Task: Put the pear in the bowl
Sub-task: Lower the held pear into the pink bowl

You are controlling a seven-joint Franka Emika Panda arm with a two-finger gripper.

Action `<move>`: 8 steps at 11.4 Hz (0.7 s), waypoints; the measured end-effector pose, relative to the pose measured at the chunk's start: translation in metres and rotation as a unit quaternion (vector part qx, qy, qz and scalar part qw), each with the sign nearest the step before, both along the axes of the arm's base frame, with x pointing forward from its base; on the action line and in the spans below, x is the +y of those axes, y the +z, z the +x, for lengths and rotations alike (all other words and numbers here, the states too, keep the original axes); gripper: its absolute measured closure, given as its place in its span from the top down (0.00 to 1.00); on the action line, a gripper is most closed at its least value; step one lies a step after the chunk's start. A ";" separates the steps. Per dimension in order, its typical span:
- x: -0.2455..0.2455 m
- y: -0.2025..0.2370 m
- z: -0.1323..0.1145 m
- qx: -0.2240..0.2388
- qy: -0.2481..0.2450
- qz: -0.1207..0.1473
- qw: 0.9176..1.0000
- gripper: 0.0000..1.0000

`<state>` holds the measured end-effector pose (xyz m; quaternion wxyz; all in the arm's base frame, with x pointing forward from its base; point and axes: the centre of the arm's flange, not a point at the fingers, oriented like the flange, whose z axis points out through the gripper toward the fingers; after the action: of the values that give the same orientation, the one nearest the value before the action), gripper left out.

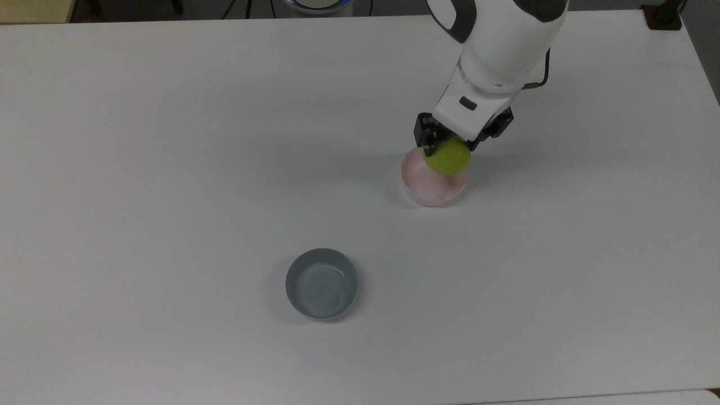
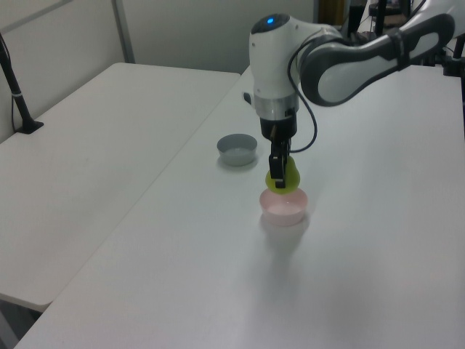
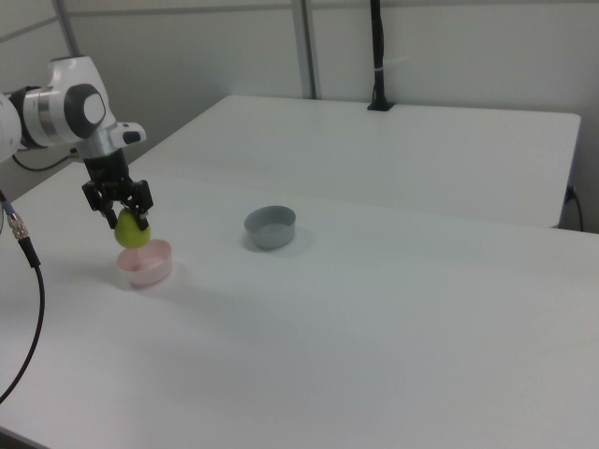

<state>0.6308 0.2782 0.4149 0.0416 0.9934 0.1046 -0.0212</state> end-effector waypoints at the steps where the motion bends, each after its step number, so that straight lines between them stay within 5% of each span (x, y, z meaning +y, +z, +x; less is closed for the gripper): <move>1: 0.001 -0.011 0.002 -0.002 0.002 0.000 1.000 0.76; 8: -0.003 -0.046 0.005 -0.005 0.009 -0.012 1.000 0.76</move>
<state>0.6362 0.2754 0.3688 0.0544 0.9919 0.1133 -0.0168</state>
